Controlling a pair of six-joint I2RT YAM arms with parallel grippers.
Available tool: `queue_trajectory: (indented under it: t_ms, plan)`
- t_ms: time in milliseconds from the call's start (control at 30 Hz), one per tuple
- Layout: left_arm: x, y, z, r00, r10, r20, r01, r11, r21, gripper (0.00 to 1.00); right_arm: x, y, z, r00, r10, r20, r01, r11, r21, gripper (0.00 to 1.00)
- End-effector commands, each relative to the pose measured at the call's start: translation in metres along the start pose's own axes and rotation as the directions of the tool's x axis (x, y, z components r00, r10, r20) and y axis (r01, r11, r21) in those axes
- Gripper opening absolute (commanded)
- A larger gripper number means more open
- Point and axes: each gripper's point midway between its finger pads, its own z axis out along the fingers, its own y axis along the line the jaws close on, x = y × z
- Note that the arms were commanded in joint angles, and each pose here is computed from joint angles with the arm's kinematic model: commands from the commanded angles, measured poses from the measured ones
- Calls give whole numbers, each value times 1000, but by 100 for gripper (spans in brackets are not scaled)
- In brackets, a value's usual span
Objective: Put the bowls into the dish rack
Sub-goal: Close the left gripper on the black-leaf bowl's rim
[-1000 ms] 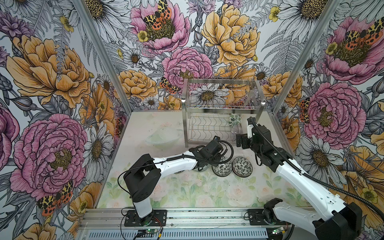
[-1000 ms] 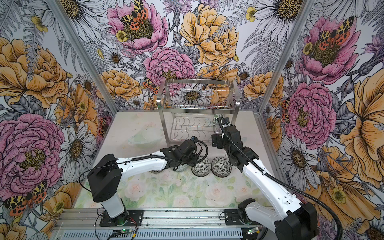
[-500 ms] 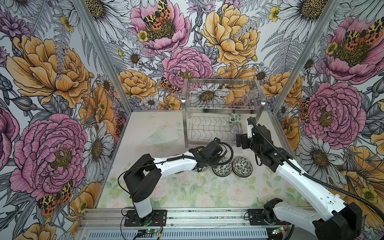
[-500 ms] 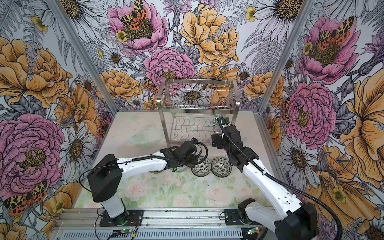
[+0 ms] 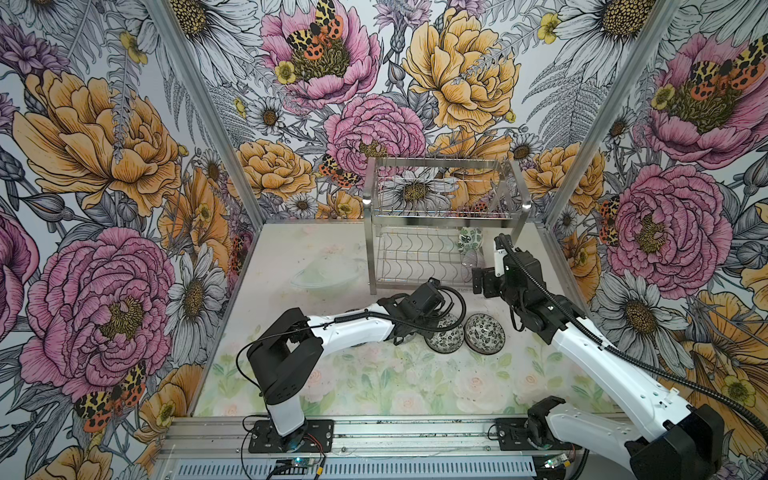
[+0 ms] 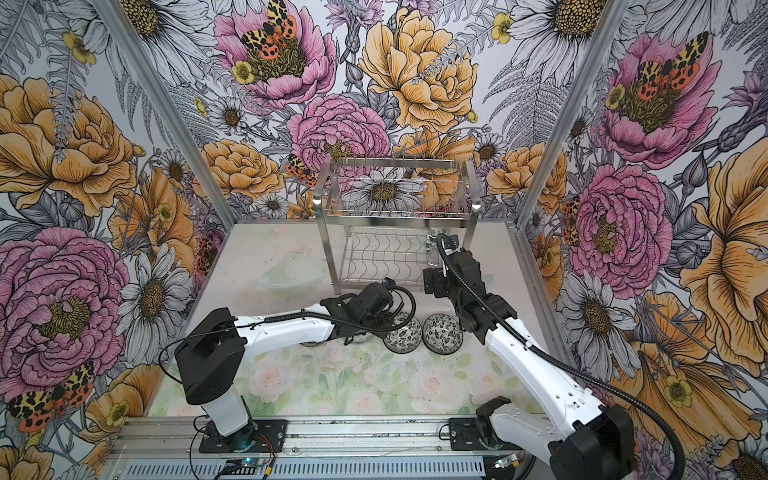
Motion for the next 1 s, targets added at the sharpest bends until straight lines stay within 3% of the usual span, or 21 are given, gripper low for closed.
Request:
queue_trajectory:
  t_ms: [0,333,900,967]
  plan:
    - [3,-7,1,1000,19,-20,-19,1000,24,35,-8,-1,-1,1000,13,13,-13,1000,-1,98]
    - [4,-10,4,999,28,-37,-27,999,30,31,-10,-1,-1,1000,13,15,-13,1000,-1,98]
    - [-3,-8,-7,999,29,-26,-29,999,20,0,-9,-2,-2,1000,14,17,-14,1000,1,97]
    - [-4,-7,-9,1000,24,-20,-24,1000,18,0,-9,-3,-3,1000,13,20,-13,1000,2,97]
